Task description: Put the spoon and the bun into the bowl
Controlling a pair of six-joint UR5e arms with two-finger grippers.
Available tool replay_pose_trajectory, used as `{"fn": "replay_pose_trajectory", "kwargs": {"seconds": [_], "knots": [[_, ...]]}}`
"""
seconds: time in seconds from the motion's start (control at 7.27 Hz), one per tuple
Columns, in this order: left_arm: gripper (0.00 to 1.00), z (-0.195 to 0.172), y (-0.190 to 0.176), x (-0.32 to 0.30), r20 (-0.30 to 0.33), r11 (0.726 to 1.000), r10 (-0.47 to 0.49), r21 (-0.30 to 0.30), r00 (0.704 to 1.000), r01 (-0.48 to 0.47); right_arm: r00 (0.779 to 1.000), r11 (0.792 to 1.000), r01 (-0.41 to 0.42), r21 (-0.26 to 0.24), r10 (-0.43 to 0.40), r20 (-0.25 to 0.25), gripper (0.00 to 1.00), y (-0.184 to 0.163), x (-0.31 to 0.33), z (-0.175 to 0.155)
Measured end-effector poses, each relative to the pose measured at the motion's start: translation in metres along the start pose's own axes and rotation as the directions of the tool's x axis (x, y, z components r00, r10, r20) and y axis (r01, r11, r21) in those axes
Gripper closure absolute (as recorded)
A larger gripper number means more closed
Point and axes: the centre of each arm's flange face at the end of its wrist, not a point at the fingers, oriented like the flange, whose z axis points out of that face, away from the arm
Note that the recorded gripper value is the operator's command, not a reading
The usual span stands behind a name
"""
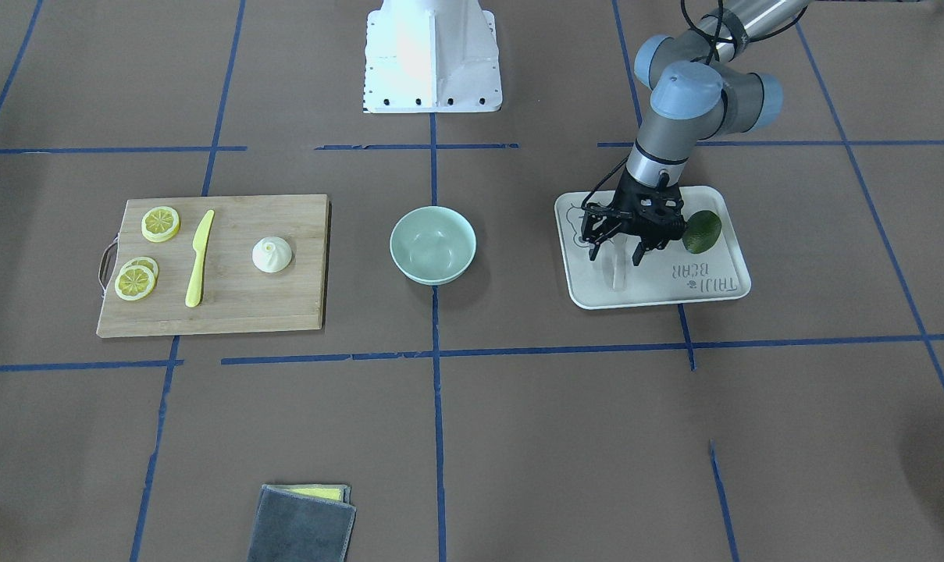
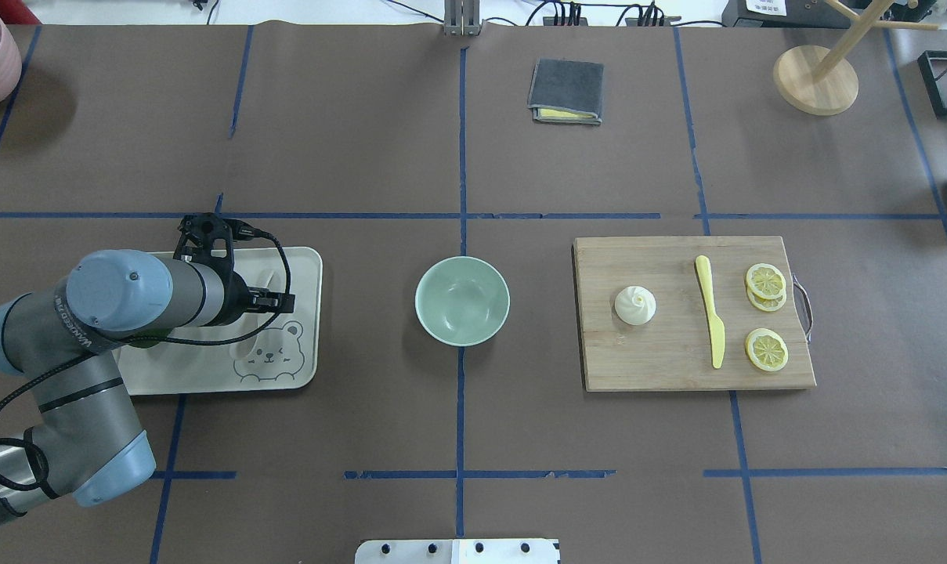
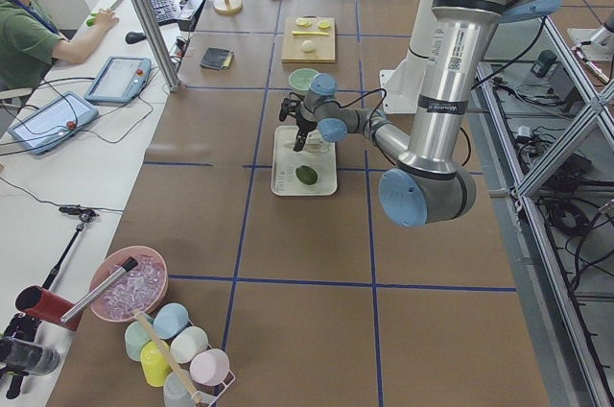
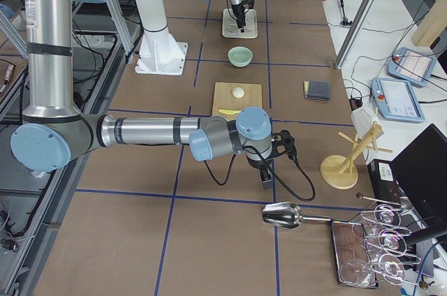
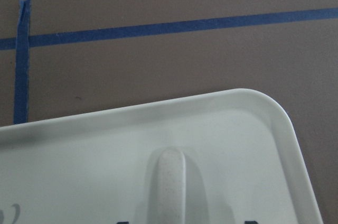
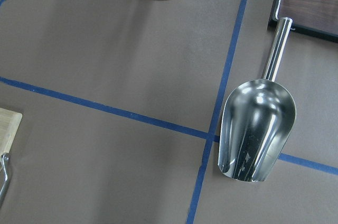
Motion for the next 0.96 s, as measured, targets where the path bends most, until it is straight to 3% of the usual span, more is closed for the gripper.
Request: {"fn": "replay_pose_trajectory", "kwargs": {"seconds": [0.14, 0.96], "knots": [[1.00, 0.000, 0.001, -0.002, 0.002, 1.000, -0.003, -0.001, 1.000, 0.003, 1.000, 1.000, 0.000, 0.000, 0.000, 0.001, 0.00, 0.000, 0.000, 0.000], [1.00, -0.015, -0.005, 0.001, -0.011, 1.000, -0.006, 0.018, 1.000, 0.006, 1.000, 1.000, -0.001, -0.001, 0.001, 0.003, 0.00, 0.000, 0.000, 0.001]]}}
